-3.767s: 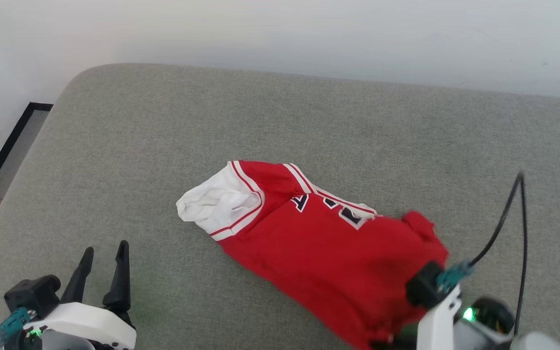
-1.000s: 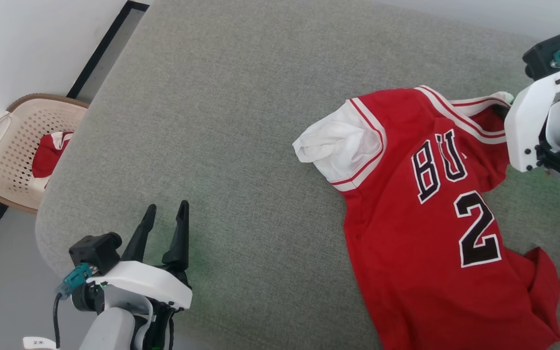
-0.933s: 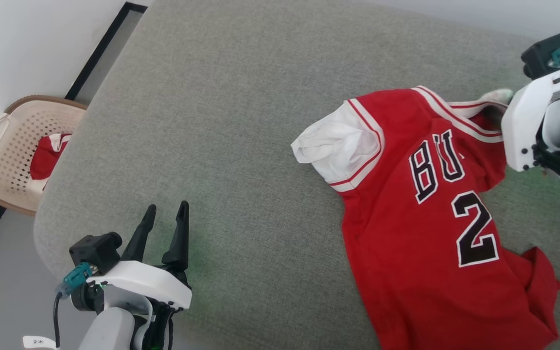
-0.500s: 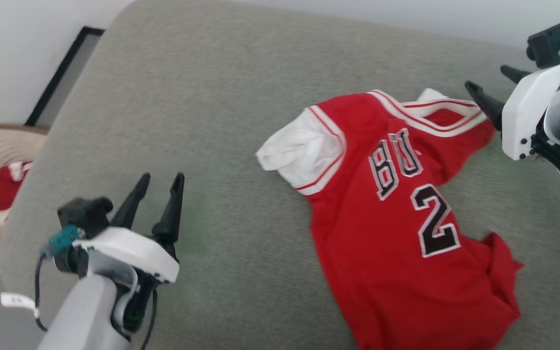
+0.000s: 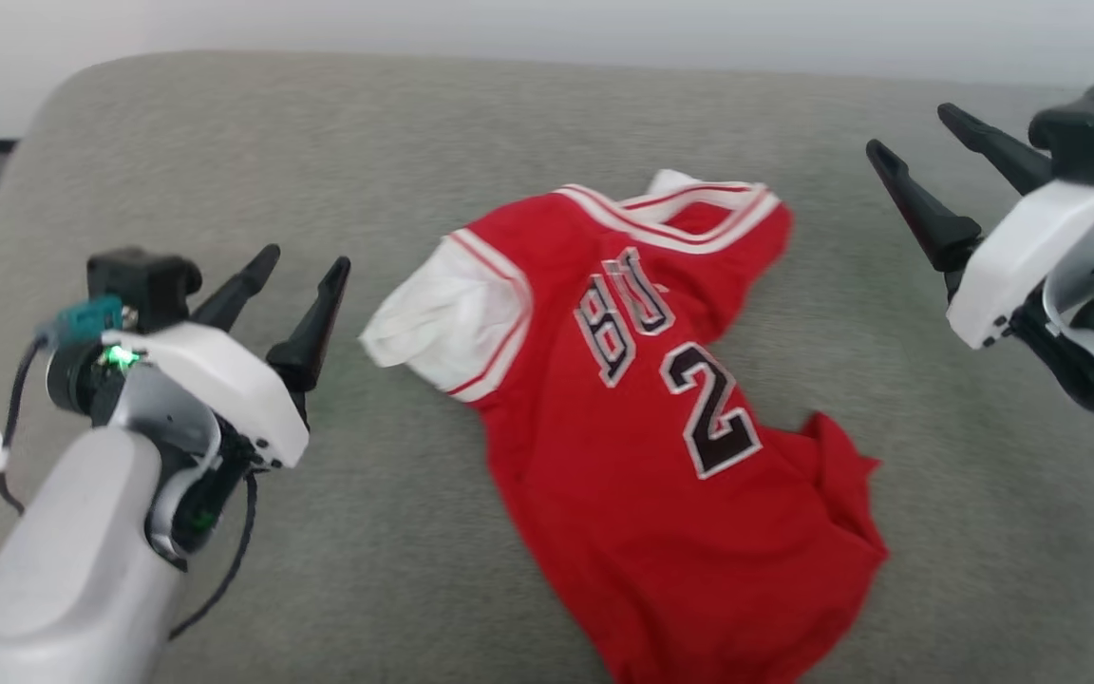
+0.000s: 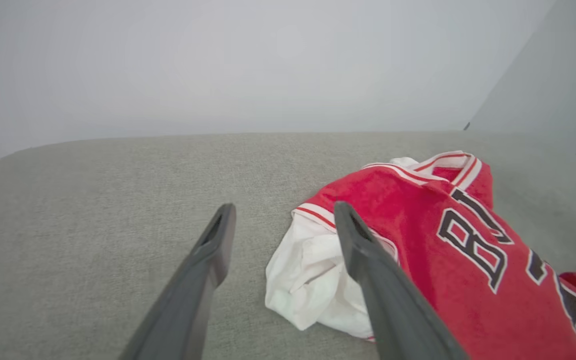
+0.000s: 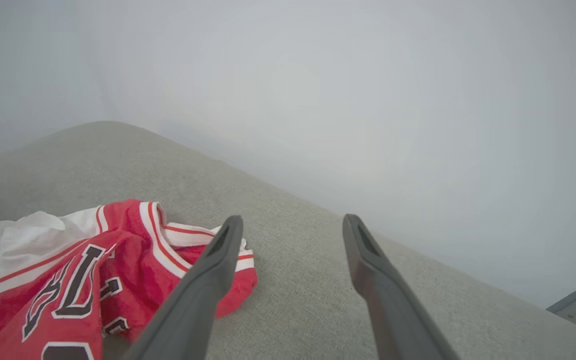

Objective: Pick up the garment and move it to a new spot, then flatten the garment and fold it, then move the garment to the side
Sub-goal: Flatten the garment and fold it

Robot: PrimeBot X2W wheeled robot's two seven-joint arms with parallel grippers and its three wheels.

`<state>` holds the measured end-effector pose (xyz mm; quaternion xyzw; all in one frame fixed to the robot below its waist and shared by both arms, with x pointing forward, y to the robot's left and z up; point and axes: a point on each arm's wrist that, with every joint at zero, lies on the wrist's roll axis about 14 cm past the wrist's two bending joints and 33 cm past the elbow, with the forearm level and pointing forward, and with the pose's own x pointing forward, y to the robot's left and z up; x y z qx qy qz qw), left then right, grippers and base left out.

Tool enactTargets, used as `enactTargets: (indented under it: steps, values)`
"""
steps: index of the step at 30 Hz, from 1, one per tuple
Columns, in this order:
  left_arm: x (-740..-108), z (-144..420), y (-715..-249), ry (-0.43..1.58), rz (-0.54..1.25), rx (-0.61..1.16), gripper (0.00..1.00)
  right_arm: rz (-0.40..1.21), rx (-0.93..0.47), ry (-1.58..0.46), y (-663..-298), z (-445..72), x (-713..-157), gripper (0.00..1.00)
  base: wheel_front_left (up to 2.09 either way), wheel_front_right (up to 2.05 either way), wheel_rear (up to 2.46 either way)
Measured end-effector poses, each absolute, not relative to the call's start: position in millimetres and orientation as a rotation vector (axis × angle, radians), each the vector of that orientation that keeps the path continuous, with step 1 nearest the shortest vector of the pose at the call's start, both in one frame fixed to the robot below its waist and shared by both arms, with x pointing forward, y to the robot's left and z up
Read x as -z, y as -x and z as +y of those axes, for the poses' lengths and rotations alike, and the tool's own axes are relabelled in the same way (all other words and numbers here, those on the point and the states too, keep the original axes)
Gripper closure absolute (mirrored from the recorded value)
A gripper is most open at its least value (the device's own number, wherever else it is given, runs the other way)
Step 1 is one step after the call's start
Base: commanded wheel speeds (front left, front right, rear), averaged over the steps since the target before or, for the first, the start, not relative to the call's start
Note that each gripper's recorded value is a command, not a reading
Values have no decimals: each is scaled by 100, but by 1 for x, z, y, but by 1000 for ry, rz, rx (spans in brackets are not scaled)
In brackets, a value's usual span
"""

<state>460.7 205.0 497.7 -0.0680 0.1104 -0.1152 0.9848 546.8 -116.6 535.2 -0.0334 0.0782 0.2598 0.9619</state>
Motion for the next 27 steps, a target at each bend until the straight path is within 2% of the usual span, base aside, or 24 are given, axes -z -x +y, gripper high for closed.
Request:
enactTargets:
  steps: [12, 19, 27]
  values:
    - [-491, 155, -501, 60, 449, 409, 0, -82, -336, 35, -499, -185, -561, 0, 0, 0, 0]
    - [-458, 145, -508, 24, 677, 431, 0, -140, -209, -4, -464, -208, -558, 0, 0, 0, 0]
    - [-413, 148, -499, -34, 940, 372, 0, -109, -104, -29, -432, -222, -544, 0, 0, 0, 0]
